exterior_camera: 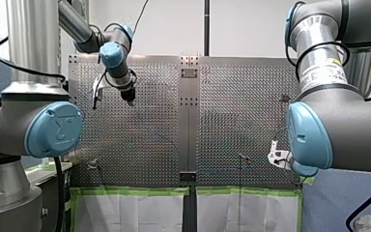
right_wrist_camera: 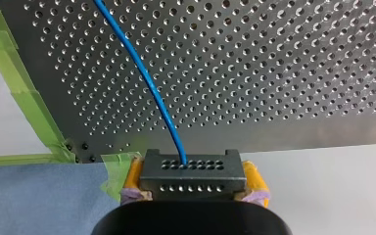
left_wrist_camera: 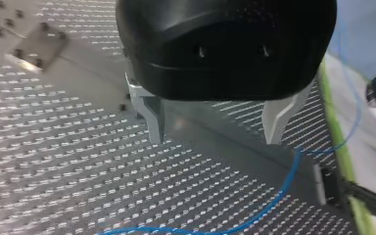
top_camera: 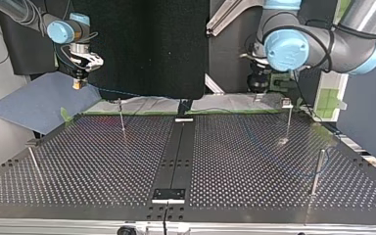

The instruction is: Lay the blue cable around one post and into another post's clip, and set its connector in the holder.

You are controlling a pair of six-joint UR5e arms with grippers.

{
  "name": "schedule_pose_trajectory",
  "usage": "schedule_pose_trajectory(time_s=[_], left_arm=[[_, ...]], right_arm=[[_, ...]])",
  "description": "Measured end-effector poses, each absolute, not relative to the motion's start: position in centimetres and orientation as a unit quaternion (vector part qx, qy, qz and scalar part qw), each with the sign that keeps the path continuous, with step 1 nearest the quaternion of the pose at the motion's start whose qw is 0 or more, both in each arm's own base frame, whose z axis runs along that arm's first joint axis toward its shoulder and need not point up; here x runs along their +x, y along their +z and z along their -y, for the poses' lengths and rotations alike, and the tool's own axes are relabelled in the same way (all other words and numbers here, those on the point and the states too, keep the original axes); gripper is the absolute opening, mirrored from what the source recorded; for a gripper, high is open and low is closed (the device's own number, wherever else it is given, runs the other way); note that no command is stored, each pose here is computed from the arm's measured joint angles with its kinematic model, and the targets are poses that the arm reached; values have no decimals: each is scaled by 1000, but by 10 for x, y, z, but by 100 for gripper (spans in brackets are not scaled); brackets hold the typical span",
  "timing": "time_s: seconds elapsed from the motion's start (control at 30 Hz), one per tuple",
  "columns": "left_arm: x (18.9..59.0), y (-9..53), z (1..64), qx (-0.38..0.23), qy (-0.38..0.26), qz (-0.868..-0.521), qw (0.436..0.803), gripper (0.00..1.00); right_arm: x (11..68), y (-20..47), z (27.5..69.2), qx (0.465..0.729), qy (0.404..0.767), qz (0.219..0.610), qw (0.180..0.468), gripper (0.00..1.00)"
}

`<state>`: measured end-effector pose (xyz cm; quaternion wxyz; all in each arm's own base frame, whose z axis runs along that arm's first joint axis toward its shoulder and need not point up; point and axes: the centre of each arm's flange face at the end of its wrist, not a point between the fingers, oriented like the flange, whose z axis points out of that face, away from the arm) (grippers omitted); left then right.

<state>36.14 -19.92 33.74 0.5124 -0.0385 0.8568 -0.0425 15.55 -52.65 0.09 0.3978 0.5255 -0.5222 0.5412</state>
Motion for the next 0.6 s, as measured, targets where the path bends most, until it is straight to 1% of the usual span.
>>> schedule_pose_trajectory(time_s=[0.17,0.6], left_arm=[[363,321,216,-24,-54,-859,509,100],[367,281,274,17,-117,-857,502,100]], right_arm=[[156,1,526,526,541,522,398,0],[162,1,525,531,542,516,397,0]])
